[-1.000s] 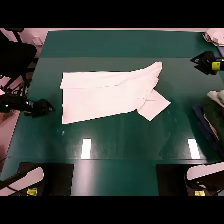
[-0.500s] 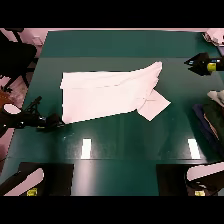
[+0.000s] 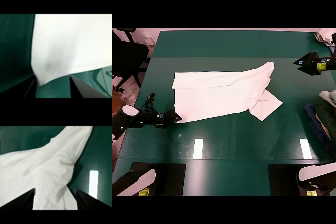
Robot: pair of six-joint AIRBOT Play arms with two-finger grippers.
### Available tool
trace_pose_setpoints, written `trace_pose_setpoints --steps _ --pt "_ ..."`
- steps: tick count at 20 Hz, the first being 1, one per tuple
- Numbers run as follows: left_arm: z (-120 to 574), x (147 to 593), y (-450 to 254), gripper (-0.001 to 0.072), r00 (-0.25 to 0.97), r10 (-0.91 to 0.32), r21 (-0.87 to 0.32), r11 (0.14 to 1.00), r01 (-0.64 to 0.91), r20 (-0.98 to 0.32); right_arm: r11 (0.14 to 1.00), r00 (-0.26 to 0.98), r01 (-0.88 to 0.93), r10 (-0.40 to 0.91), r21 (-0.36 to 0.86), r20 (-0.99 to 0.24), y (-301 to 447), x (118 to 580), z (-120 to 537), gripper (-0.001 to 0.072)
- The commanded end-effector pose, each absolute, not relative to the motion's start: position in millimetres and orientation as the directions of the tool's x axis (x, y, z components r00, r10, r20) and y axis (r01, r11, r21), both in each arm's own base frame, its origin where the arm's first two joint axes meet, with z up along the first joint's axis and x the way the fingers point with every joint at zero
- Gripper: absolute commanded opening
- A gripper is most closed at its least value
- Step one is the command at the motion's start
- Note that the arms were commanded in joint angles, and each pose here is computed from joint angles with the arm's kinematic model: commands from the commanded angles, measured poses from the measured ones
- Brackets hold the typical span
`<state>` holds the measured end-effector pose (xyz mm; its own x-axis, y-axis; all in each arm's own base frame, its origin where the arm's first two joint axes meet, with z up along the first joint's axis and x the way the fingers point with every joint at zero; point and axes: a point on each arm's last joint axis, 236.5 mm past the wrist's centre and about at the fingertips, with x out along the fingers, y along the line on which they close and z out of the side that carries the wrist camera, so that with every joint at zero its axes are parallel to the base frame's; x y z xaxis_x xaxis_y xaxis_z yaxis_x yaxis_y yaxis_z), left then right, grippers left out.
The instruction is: Fold the shirts.
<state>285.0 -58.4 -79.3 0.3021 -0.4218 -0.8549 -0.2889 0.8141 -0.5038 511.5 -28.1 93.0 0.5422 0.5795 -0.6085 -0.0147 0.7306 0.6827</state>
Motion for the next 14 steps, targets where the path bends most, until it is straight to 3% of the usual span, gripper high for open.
trace_pose_setpoints --steps 1,4,5,6,7,9,12,14 --pt "-85 283 -50 0.0455 0.296 -0.383 -0.465 0.835 -0.294 -0.875 0.733 0.554 -0.014 0.572 0.68 -0.605 -31 512 97 0.0573" --pt "-86 281 -49 0.0441 0.286 -0.381 -0.459 0.84 -0.291 -0.879 0.733 0.554 -0.014 0.572 0.68 -0.605 -32 512 97 0.0572" --pt "-86 281 -49 0.0272 0.286 -0.381 -0.459 0.84 -0.289 -0.879 0.733 0.553 -0.014 0.572 0.68 -0.605 -31 512 97 0.0572" --pt "-85 282 -49 0.0211 0.288 -0.382 -0.459 0.84 -0.288 -0.878 0.733 0.554 -0.014 0.572 0.68 -0.605 -31 512 97 0.0573" --pt "-85 282 -49 0.0204 0.289 -0.381 -0.46 0.84 -0.288 -0.878 0.733 0.554 -0.014 0.572 0.68 -0.605 -31 512 97 0.0572" --pt "-85 282 -50 0.0023 0.29 -0.384 -0.459 0.848 -0.266 -0.876 0.733 0.554 -0.014 0.572 0.68 -0.605 -31 512 97 0.0572" --pt "-85 283 -50 0.0022 0.293 -0.383 -0.458 0.85 -0.258 -0.876 0.731 0.538 -0.016 0.582 0.682 -0.61 -29 508 95 0.0572" --pt "-85 282 -50 0.0022 0.288 -0.384 -0.456 0.853 -0.254 -0.877 0.773 0.5 0.034 0.535 0.633 -0.681 -41 499 79 0.0574"
